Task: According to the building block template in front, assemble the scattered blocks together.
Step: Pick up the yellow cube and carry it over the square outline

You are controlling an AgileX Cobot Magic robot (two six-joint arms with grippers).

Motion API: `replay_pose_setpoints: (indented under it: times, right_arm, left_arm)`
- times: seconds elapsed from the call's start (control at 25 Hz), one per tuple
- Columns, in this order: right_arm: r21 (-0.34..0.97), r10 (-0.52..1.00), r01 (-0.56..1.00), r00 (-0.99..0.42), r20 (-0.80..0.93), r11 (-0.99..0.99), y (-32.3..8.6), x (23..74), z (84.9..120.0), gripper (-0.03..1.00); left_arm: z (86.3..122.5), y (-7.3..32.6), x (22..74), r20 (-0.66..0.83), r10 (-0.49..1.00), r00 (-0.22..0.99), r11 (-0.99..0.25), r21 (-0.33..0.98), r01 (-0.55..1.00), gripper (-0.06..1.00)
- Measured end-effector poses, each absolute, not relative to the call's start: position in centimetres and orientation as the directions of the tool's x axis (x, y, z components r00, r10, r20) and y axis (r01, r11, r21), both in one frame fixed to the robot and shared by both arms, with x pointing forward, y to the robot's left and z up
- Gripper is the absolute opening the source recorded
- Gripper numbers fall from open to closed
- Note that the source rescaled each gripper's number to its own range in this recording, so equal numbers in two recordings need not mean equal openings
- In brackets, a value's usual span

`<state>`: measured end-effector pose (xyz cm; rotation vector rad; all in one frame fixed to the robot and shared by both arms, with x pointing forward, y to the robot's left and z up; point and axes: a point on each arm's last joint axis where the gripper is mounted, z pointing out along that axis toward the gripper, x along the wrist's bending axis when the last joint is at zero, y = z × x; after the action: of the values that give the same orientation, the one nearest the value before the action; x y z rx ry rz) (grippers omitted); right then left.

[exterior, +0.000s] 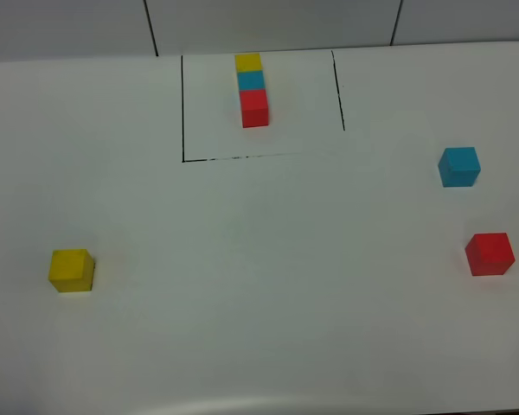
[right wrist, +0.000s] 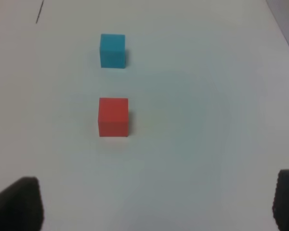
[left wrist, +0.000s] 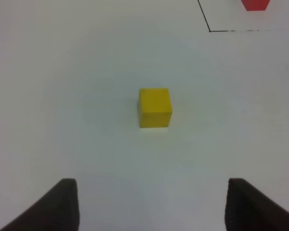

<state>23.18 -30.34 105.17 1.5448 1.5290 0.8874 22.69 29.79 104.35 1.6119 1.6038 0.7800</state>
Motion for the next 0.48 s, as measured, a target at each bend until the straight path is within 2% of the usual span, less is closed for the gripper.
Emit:
replay_pose_setpoints:
  times: [0.48]
  right_arm:
    - [0.888, 0.999, 0.459, 0.035, -0.041, 0.020, -30.34, 23.18, 105.17, 0.88]
  left_arm:
    - [104.35, 29.79, 22.69, -0.070, 0.997, 0.042, 0.034, 0.828, 0.560, 0.39]
